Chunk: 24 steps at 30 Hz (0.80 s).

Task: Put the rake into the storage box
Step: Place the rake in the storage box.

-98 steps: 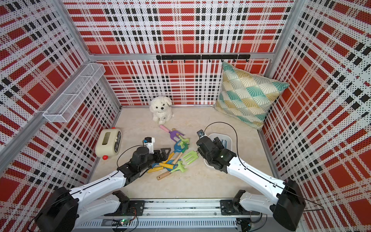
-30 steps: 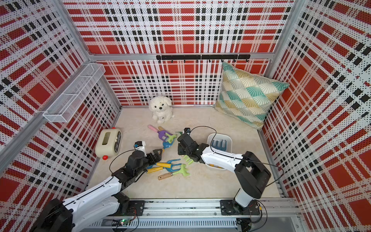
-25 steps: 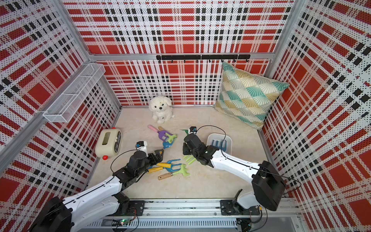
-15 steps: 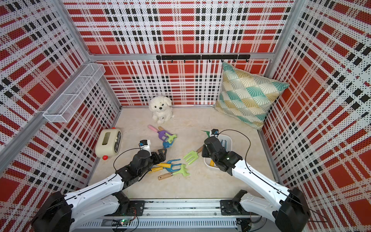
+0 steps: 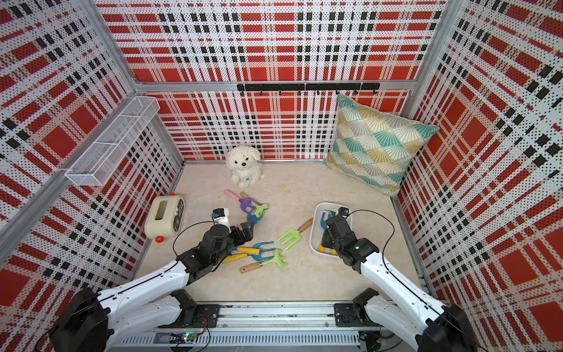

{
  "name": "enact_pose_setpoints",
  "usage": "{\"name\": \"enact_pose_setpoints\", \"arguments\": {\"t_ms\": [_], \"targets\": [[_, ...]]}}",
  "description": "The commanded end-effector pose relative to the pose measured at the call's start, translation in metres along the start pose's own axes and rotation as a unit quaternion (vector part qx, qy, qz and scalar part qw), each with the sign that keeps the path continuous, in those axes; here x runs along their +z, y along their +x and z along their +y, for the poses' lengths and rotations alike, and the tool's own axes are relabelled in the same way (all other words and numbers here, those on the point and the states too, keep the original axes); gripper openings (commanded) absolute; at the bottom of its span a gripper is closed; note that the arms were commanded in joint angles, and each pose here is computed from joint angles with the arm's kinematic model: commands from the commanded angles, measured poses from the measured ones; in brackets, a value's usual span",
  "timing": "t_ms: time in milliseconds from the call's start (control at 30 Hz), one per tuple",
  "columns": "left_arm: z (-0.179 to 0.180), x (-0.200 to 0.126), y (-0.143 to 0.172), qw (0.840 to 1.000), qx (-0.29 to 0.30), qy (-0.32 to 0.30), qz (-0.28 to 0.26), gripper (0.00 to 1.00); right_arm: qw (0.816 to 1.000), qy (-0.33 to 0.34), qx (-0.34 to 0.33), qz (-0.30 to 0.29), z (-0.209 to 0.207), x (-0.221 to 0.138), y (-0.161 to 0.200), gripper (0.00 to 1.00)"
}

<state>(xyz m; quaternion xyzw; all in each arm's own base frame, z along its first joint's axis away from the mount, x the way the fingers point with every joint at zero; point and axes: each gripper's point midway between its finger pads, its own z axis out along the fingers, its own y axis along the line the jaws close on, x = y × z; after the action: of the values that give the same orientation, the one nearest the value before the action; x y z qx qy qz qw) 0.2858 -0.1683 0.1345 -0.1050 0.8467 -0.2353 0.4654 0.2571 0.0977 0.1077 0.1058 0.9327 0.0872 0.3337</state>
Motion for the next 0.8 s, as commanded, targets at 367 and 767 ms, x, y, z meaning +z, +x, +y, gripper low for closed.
{"name": "enact_pose_setpoints", "arguments": {"t_ms": [367, 767], "targets": [[0.009, 0.002, 0.001, 1.0, 0.01, -0.022, -0.003, 0.99, 0.998, 0.021, -0.009, 0.055, -0.01, 0.046, 0.019, 0.42], [0.01, 0.005, -0.002, 1.0, 0.005, -0.022, -0.007, 0.99, 0.996, -0.087, -0.007, 0.018, 0.026, -0.003, -0.009, 0.94]]}}
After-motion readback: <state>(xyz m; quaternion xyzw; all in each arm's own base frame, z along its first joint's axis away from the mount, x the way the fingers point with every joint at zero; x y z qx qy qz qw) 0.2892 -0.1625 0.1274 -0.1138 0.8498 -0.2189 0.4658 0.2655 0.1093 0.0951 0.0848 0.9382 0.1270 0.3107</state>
